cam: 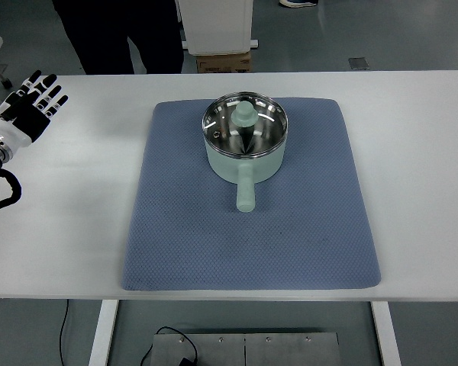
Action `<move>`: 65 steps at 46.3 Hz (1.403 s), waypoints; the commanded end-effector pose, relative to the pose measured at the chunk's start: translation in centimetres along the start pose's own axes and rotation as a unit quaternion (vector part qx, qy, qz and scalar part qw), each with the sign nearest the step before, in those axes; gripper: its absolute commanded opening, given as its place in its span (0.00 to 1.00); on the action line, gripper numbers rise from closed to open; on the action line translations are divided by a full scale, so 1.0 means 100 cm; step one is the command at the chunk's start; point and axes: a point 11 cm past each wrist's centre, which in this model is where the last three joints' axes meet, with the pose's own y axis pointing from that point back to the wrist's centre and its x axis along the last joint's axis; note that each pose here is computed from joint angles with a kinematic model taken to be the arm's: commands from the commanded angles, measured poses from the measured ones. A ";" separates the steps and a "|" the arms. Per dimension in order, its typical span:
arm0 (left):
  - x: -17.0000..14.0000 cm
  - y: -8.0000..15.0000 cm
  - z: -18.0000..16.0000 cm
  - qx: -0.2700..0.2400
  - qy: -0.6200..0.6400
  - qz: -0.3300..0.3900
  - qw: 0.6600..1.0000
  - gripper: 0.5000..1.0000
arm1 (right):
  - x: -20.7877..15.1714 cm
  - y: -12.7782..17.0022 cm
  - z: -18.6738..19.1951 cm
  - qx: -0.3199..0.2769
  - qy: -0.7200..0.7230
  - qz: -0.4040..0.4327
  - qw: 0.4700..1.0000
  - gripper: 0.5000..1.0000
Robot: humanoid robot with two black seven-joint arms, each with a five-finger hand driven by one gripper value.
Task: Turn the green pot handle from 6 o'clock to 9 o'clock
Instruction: 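Raise the left hand and reach it over the mat toward the pot handle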
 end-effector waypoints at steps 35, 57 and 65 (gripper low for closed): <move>-0.026 -0.009 0.046 -0.033 -0.022 -0.022 0.999 1.00 | 0.000 0.000 0.000 0.000 0.000 0.000 1.000 1.00; -0.232 -0.043 0.028 0.012 -0.189 -0.250 0.950 1.00 | 0.000 0.000 0.000 0.000 0.000 0.000 1.000 1.00; -0.286 -0.035 -0.009 0.048 -0.236 -0.319 0.917 1.00 | 0.000 0.000 0.000 0.000 0.000 0.000 1.000 1.00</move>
